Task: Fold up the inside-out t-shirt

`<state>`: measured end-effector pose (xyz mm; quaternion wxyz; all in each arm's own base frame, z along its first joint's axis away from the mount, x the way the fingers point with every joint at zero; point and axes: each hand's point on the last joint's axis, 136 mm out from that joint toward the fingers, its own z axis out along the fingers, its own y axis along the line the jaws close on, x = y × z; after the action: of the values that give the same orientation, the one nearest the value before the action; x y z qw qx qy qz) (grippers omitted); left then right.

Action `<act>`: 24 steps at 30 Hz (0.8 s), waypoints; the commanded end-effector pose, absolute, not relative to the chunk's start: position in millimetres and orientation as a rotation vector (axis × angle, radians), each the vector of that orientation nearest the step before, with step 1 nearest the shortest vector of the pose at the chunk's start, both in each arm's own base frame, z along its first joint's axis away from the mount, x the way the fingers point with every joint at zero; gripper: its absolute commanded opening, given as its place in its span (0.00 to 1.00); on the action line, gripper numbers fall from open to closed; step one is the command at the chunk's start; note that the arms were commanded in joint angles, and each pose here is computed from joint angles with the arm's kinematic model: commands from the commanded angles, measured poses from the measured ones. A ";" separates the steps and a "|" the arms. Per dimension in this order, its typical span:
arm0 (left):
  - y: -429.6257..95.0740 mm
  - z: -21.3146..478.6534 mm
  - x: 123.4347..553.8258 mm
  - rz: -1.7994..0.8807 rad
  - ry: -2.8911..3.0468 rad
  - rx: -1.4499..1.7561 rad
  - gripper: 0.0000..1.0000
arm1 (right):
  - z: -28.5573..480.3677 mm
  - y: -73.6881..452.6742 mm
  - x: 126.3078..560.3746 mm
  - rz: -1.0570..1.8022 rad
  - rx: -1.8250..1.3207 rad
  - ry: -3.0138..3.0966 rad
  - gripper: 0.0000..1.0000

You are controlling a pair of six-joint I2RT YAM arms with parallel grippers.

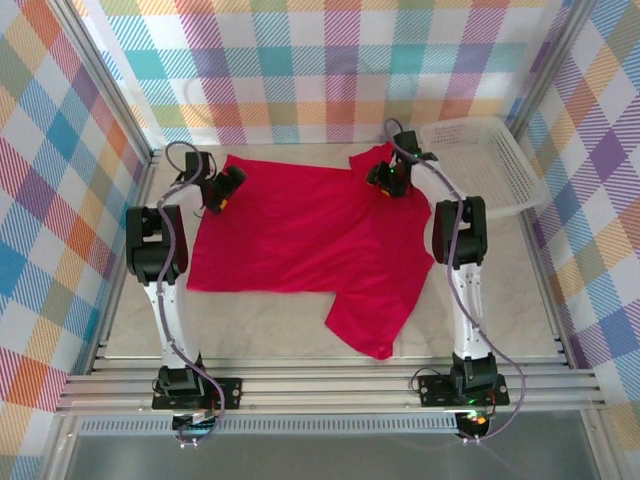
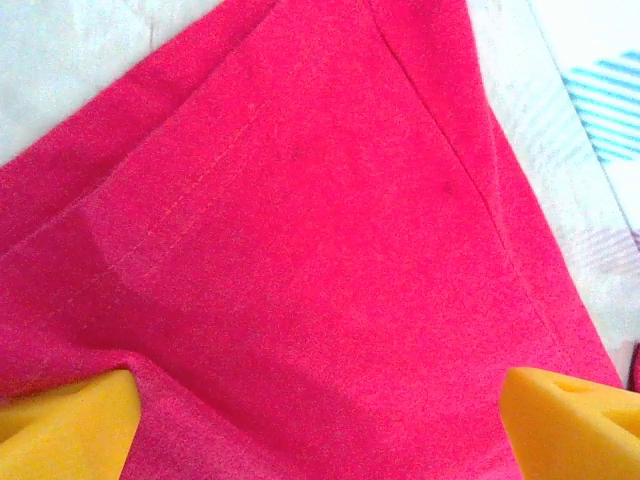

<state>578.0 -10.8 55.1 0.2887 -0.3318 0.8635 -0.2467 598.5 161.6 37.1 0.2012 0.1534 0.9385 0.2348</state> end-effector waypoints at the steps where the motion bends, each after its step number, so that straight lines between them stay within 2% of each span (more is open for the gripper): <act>1: 8.4 12.9 564.0 -0.591 2.423 -0.984 0.93 | -9.1 140.9 590.0 0.563 0.501 2.767 0.51; 7: 4.4 57.5 577.3 -0.644 2.359 -0.899 0.94 | 42.4 146.3 607.4 0.625 0.456 2.677 0.53; 12: -6.0 121.1 552.4 -0.626 2.350 -0.795 0.99 | 110.0 161.6 590.6 0.735 0.371 2.626 0.60; 17: -23.5 150.2 481.6 -0.613 2.357 -0.767 0.99 | 152.0 182.4 542.2 0.770 0.257 2.627 0.63; 24: -50.5 106.2 384.8 -0.728 2.451 -0.805 0.99 | 132.2 187.1 450.5 0.764 0.220 2.723 0.65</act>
<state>416.5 -40.1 146.9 0.2887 -0.2808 0.8782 -0.2578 478.9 183.3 152.4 0.1760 0.0902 0.9432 0.2668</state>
